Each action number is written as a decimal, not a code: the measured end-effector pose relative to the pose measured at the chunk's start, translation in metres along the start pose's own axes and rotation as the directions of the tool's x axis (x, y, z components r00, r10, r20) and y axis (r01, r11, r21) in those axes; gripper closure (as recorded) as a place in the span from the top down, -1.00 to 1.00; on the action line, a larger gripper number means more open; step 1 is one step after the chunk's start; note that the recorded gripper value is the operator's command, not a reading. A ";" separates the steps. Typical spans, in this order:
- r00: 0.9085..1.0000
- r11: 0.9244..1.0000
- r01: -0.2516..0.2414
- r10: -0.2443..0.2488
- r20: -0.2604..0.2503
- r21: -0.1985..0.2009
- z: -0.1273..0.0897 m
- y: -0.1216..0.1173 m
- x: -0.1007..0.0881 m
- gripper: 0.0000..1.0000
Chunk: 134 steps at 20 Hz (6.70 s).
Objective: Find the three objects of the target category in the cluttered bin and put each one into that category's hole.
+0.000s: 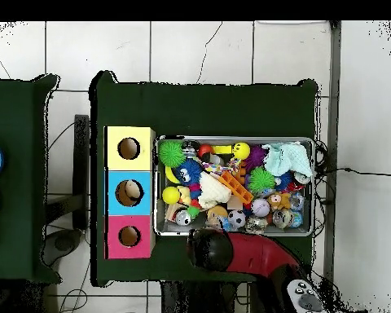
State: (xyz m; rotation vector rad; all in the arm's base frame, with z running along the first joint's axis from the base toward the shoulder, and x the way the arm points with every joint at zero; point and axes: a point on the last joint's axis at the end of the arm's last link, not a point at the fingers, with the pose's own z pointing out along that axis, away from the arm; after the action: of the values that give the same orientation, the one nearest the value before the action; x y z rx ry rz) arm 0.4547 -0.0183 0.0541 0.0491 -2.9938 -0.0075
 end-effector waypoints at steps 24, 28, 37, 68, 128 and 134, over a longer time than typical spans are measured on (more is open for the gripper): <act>0.995 1.000 0.014 -0.014 0.096 -0.007 -0.019 -0.005 -0.049 1.00; 0.993 1.000 -0.003 0.004 0.116 -0.016 -0.019 -0.018 -0.065 1.00; 0.990 0.999 -0.019 0.023 0.138 -0.031 -0.008 -0.037 -0.095 1.00; 0.986 0.998 0.063 -0.060 0.155 -0.014 0.088 -0.065 -0.102 1.00; 0.970 0.976 0.200 -0.185 0.160 -0.082 -0.063 -0.021 -0.190 1.00; 0.960 0.975 0.214 -0.201 0.195 -0.049 -0.066 -0.049 -0.198 1.00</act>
State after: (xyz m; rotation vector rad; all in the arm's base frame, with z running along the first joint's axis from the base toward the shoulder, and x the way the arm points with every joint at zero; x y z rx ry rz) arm 0.6613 -0.0607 0.0902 0.3762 -3.1586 -0.1481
